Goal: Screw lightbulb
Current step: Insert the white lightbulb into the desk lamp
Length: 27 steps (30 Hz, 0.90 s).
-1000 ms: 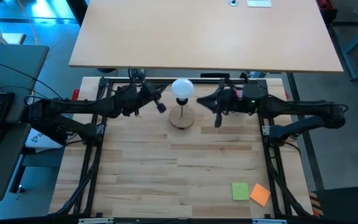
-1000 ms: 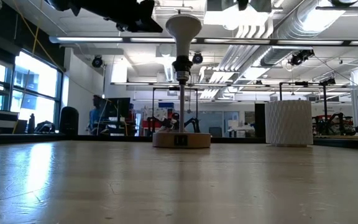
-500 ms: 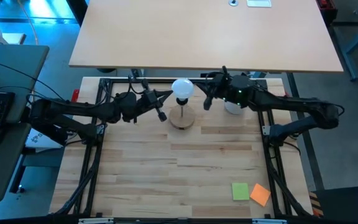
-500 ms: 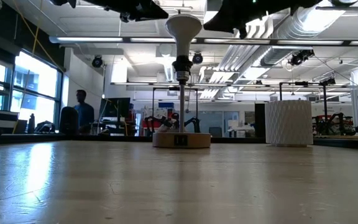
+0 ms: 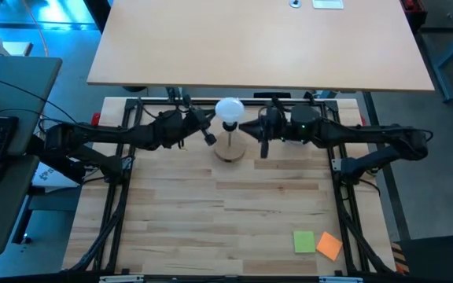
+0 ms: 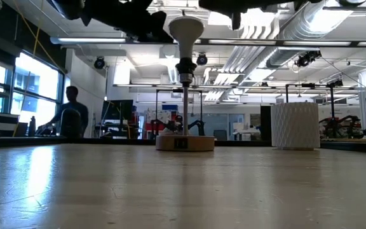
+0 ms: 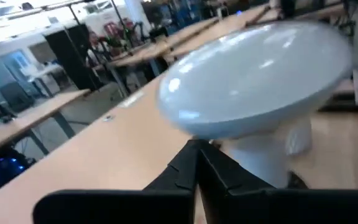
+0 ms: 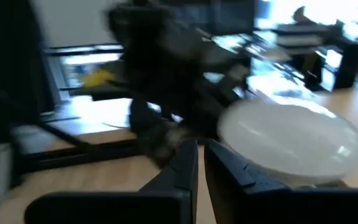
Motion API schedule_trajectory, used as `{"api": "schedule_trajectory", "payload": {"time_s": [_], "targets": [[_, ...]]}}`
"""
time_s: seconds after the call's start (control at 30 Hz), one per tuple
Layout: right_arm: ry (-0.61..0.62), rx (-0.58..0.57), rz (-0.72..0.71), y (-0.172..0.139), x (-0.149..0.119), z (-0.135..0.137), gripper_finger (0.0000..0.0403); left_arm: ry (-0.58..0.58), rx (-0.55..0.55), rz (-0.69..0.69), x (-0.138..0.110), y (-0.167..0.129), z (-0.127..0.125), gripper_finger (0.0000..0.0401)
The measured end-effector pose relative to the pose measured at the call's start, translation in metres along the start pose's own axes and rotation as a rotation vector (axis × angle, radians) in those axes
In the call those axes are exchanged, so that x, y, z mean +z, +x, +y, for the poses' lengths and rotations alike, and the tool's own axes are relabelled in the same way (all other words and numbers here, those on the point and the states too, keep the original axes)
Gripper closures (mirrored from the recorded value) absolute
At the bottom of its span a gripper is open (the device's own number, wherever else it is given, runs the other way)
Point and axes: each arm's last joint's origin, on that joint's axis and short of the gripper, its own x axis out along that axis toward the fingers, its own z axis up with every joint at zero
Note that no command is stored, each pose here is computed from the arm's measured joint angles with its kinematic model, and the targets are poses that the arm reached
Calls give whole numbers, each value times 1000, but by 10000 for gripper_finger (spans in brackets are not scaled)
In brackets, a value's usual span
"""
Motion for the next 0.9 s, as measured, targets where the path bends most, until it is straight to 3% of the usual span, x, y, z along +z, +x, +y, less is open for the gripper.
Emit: {"api": "schedule_trajectory", "payload": {"time_s": [0.07,0.17,0.37,0.5,0.67,0.9], "targets": [[-57,56,-9,-2,2,7,378,2,34,4,1,0,4,401],[-86,34,13,-6,2,11,378,12,102,45,1,-4,8,401],[-81,-279,56,-18,5,-12,378,6,90,7,14,-20,6,401],[-37,-365,33,-17,6,-31,378,-8,71,-27,20,-24,0,401],[-3,-249,43,-13,2,-39,378,-54,16,-56,20,-22,-4,401],[18,-16,22,-10,4,-24,378,-57,48,-24,8,-7,1,401]]}}
